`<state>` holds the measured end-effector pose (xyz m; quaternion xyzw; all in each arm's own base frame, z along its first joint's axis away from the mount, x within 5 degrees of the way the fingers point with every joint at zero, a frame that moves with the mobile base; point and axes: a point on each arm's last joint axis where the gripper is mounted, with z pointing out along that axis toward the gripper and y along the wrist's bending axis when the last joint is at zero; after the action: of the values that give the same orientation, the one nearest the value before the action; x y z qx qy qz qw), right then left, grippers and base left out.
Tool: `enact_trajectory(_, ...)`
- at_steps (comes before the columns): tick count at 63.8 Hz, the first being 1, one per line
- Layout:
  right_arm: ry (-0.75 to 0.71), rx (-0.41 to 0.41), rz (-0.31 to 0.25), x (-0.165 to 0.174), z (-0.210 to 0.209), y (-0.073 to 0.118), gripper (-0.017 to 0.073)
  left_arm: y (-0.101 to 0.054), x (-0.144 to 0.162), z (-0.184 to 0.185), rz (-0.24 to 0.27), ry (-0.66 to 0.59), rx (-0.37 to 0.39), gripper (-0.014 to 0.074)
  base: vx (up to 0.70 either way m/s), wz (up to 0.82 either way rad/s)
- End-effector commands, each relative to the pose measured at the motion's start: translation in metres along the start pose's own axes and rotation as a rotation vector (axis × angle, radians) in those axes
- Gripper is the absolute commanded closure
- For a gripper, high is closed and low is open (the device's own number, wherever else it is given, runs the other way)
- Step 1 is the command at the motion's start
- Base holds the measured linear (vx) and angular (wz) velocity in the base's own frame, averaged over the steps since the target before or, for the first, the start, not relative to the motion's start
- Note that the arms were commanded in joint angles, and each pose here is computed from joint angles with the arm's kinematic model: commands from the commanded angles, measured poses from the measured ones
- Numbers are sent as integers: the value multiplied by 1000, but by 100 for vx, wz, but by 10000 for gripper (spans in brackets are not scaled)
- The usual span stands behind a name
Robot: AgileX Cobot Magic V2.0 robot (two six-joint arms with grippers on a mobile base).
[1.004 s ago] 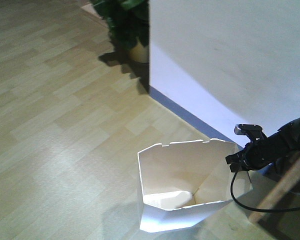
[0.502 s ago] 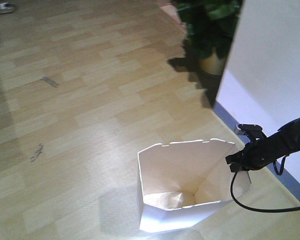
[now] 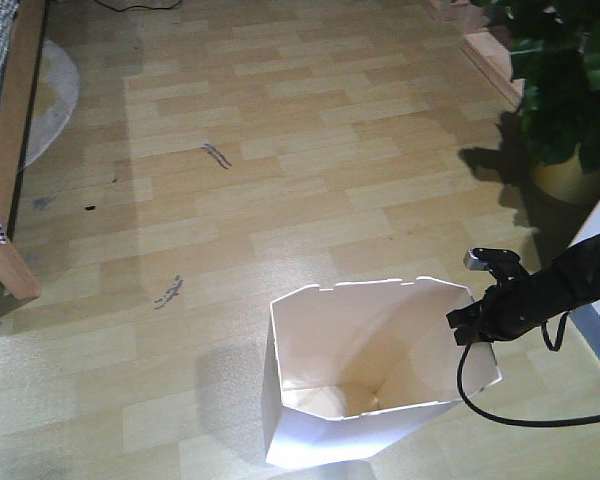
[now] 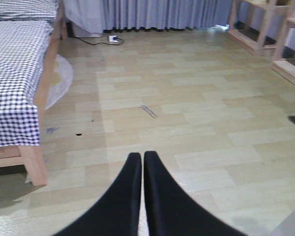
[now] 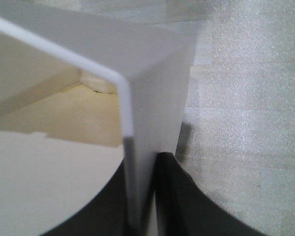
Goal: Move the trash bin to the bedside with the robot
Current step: 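Hold the bin in the right gripper while the base turns away from the desk, then carry the bin with the right gripper toward the bed and curtains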
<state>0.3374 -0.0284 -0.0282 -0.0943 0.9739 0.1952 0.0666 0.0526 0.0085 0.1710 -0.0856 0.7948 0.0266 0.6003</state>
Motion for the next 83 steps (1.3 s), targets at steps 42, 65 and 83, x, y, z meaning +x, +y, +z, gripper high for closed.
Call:
enact_trajectory(42, -66, -112, 14, -17, -27, 16, 564, -1, -5, -1, -6, -76, 11, 600, 28, 13)
enact_trajectory(65, -66, -112, 14, -17, -27, 16, 564, -1, -5, -1, -6, -76, 11, 600, 34, 9)
enact_trajectory(83, -66, -112, 14, -17, -27, 16, 564, -1, -5, -1, -6, -76, 11, 600, 39, 11)
